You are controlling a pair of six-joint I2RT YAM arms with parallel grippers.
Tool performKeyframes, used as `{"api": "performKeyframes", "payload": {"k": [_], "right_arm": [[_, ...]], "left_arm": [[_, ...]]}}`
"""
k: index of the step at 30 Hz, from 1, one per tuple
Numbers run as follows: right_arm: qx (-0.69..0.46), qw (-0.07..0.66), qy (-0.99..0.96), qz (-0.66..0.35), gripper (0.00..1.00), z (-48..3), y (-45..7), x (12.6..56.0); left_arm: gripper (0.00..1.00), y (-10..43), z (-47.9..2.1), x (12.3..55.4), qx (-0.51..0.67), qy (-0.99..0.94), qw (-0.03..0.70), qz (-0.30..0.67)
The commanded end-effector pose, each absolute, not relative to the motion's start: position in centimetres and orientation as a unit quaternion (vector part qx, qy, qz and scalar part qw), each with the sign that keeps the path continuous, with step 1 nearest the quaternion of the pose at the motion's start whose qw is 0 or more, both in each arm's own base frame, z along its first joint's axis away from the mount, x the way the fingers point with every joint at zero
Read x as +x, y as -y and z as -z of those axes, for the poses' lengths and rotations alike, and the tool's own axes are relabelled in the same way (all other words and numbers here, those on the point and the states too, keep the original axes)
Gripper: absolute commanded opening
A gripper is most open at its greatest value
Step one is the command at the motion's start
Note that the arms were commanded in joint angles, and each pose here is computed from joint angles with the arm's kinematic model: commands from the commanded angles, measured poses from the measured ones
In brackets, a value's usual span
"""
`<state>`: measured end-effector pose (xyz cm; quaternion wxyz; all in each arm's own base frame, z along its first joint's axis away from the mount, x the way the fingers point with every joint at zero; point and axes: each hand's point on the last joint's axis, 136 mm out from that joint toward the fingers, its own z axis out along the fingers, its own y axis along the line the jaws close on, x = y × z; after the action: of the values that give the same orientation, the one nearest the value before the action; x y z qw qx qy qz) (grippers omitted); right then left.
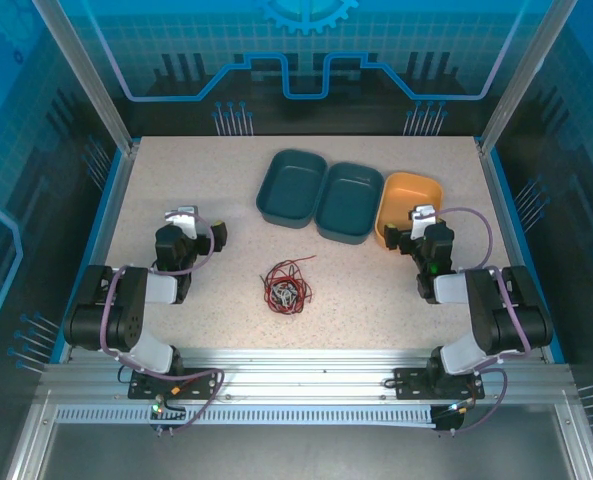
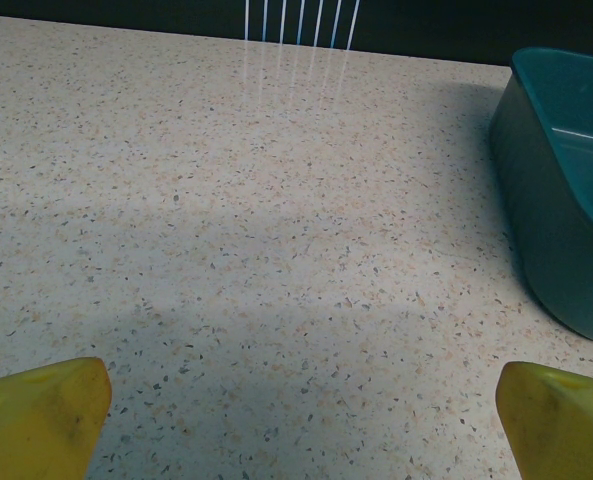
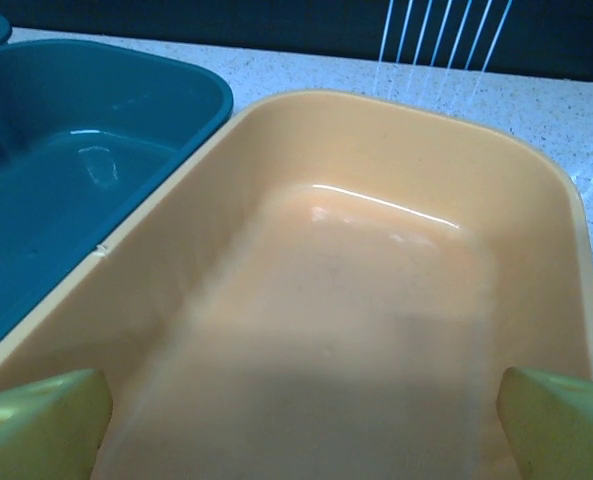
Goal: Untangle the cables
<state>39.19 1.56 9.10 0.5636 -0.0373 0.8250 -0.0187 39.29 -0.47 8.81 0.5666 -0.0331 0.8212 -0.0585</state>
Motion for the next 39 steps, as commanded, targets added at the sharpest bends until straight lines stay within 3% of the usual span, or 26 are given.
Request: {"api": "performKeyframes", "payload": {"k": [1,13,21,28,39], "right_arm": [[-0.04,0.576,-0.816,0.021,1.0,-11.8,-2.0,39.8],[-0.002,0.545,-0.837,0.058,1.0,-15.3,-1.4,37.2],[0.031,0.52,-0.852,0.055,1.0,-16.3,-3.1,34.0],[0.045,0.488,-0.87,0.043,1.0,-17.4,-5.7,31.2],[0.025,0.445,-0.895,0.033,1.0,-18.3,-10.5,27.5]], "left_arm": [[0.99,0.4,-10.5,39.9,-0.03,-0.817,0.574,0.053],[0.99,-1.0,-15.1,38.6,-0.068,-0.796,0.6,0.031],[0.99,-0.6,-20.2,37.7,-0.13,-0.76,0.629,0.098],[0.99,3.2,-21.6,36.7,-0.152,-0.757,0.605,0.195],[0.99,11.7,-18.5,32.8,-0.07,-0.825,0.51,0.232]]}}
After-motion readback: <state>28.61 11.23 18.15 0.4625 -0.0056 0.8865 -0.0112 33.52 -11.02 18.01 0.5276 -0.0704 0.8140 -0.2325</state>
